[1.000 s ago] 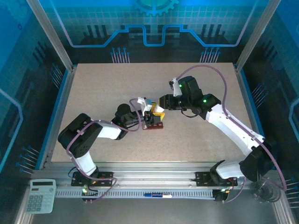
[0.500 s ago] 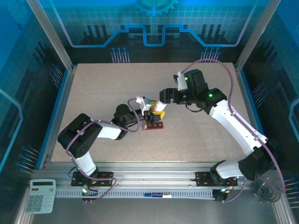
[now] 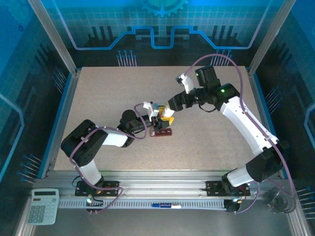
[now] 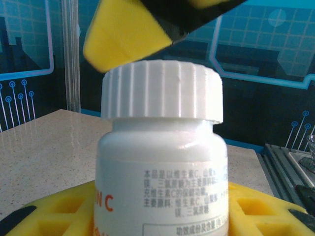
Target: Sort the pills into containers
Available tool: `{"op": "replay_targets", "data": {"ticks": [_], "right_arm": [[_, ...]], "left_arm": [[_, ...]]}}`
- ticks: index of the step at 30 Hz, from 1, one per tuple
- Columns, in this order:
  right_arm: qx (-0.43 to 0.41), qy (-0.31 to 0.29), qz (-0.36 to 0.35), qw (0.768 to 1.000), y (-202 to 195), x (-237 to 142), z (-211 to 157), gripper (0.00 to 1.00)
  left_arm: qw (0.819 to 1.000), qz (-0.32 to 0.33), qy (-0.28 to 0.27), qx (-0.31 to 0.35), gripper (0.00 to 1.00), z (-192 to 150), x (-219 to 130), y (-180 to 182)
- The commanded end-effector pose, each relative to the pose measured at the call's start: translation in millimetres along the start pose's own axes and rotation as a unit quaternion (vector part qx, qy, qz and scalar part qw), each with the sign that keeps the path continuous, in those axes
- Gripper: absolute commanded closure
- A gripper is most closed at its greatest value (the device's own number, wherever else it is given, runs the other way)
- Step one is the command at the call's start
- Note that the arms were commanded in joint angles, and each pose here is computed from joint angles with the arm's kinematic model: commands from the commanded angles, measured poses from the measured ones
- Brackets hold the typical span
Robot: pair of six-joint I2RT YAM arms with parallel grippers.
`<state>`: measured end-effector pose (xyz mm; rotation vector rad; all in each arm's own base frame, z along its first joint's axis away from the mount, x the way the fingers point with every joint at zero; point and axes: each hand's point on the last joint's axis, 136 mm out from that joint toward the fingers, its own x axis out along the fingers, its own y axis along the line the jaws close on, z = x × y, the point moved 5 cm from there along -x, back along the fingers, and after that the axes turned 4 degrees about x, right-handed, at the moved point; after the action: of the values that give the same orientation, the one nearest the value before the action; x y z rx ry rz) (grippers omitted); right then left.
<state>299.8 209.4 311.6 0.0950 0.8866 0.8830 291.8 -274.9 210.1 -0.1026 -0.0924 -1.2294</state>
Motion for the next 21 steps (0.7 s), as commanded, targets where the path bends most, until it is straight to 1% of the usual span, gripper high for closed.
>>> {"op": "replay_targets", "data": {"ticks": [1,15,18,21], "right_arm": [[-0.017,0.014,0.017,1.0,2,-2,-1,0.21],[-0.012,0.029,0.032,0.999,4,9,-2,0.26],[-0.011,0.033,0.033,0.999,4,13,-3,0.29],[-0.01,0.035,0.034,0.999,4,14,-3,0.38]], "left_arm": [[0.999,-0.018,-0.04,0.033,1.0,27,2,-7],[0.999,-0.017,-0.04,0.033,1.0,27,1,-8],[0.999,-0.018,-0.039,0.033,1.0,26,1,-8],[0.999,-0.017,-0.039,0.033,1.0,26,1,-7]]}}
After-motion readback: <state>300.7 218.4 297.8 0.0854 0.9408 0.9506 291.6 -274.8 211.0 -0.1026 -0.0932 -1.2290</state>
